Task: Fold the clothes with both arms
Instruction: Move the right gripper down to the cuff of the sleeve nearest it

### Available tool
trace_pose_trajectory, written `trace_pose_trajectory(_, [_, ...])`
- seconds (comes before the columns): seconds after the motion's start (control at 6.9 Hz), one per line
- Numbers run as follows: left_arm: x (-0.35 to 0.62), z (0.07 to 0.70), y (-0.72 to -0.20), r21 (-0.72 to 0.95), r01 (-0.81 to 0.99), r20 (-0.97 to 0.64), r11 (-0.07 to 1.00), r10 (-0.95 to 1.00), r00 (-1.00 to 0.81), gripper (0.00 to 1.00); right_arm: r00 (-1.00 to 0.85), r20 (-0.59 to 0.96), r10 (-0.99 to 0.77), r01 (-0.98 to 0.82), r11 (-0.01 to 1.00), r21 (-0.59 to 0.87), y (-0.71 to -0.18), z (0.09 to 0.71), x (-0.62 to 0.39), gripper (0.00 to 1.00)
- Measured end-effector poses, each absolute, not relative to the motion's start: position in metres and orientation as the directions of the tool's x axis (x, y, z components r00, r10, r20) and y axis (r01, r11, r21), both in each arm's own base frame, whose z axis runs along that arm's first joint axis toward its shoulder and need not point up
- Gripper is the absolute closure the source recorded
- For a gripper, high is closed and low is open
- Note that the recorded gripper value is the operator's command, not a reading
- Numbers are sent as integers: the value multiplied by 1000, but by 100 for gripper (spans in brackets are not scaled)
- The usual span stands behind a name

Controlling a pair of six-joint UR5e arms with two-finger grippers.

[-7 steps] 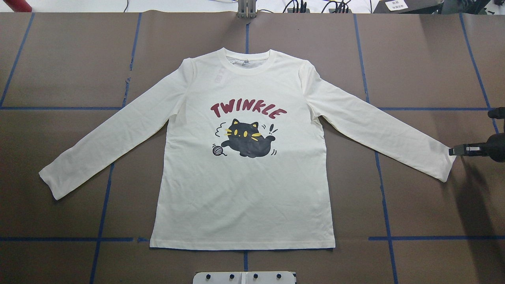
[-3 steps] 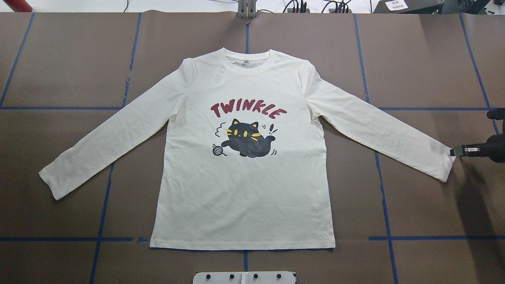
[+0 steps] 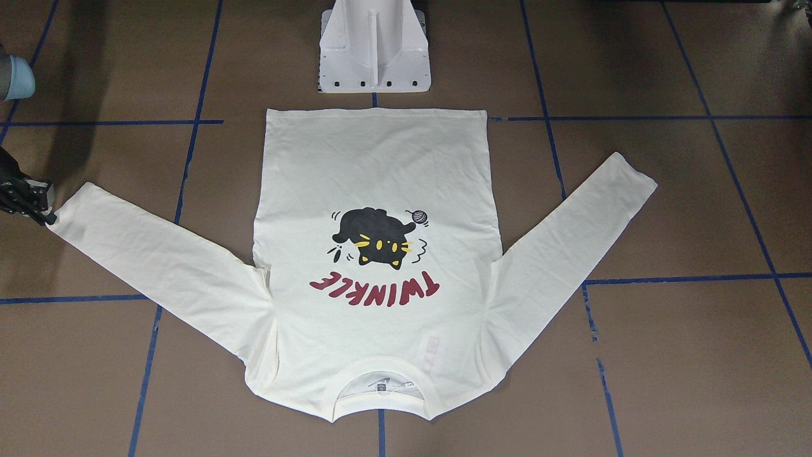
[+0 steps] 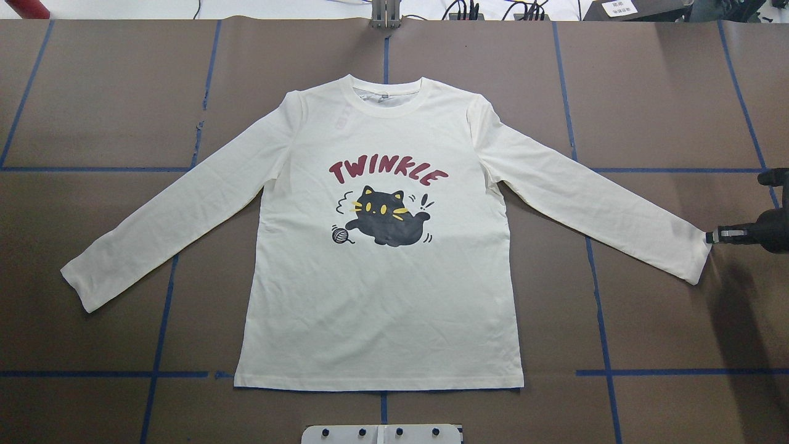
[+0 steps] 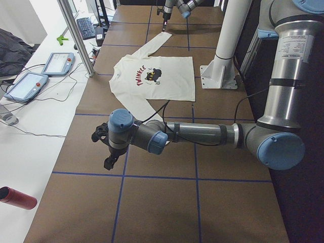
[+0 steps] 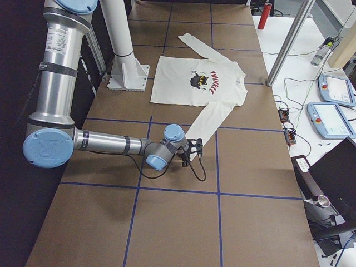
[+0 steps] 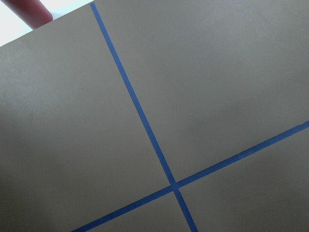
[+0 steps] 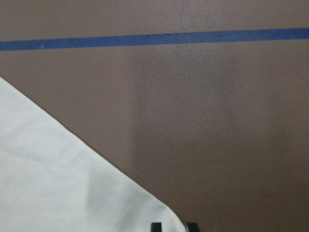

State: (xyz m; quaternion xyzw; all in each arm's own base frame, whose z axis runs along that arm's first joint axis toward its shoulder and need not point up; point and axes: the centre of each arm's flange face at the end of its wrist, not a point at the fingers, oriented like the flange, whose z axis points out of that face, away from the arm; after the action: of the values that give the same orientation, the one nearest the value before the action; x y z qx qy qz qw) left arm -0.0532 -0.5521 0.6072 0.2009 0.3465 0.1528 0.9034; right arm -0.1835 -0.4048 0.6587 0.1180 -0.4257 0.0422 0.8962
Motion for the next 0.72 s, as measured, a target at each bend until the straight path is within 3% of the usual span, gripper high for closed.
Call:
trace_pose_trajectory(0.43, [-53, 607, -552, 471, -137, -564, 872, 416, 713, 0, 629, 776, -52, -172, 964, 205, -409, 641, -188, 100])
trace_pose_trajectory(0.72, [-53, 606, -552, 472, -136, -563, 871, 417, 713, 0, 634, 772, -37, -171, 967, 187, -417, 574, -190, 100])
